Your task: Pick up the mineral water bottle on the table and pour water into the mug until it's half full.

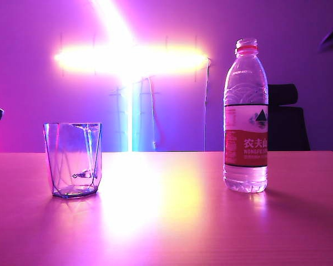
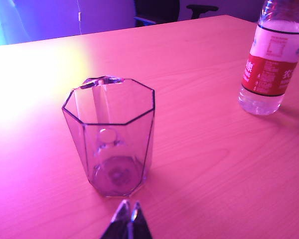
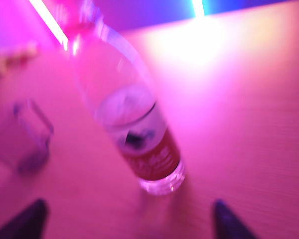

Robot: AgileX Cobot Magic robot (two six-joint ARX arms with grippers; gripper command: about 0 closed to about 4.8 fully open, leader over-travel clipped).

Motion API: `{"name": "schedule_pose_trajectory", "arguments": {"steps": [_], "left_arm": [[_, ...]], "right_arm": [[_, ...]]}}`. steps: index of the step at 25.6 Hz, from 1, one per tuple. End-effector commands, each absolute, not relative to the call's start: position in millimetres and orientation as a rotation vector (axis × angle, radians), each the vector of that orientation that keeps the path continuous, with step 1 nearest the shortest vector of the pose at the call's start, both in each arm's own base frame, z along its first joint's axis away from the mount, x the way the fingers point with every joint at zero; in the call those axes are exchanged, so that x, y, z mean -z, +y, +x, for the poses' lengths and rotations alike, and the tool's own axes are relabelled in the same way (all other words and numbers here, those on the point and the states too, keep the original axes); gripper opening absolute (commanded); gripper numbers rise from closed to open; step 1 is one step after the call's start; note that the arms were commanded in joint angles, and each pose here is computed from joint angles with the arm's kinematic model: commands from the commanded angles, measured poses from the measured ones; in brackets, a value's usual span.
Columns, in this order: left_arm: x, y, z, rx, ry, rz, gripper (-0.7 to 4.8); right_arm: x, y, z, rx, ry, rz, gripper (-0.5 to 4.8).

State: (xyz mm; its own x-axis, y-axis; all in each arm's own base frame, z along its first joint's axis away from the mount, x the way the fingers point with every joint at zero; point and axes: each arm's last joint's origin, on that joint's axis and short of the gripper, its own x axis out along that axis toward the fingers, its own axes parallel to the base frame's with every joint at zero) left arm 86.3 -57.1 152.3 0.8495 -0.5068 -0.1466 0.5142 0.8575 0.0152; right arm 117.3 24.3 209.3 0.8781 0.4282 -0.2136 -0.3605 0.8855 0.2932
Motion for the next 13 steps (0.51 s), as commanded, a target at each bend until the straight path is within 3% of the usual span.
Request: {"name": "schedule_pose_trajectory", "arguments": {"steps": [1, 8, 13], "left_arm": [[-154.8, -57.3, 86.3, 0.538, 0.125, 0.047, -0.02], [-154.9, -57.3, 86.3, 0.537, 0.124, 0.047, -0.02], [-154.9, -57.2, 86.3, 0.537, 0.124, 0.047, -0.02]], "right_arm": [[-213.0, 37.8, 131.4, -0.523, 0.215, 0.128, 4.79], [-194.8, 79.1, 167.8, -0.525, 0.172, -0.003, 4.79], [-178.1, 85.6, 187.1, -0.420, 0.177, 0.007, 4.79]]}}
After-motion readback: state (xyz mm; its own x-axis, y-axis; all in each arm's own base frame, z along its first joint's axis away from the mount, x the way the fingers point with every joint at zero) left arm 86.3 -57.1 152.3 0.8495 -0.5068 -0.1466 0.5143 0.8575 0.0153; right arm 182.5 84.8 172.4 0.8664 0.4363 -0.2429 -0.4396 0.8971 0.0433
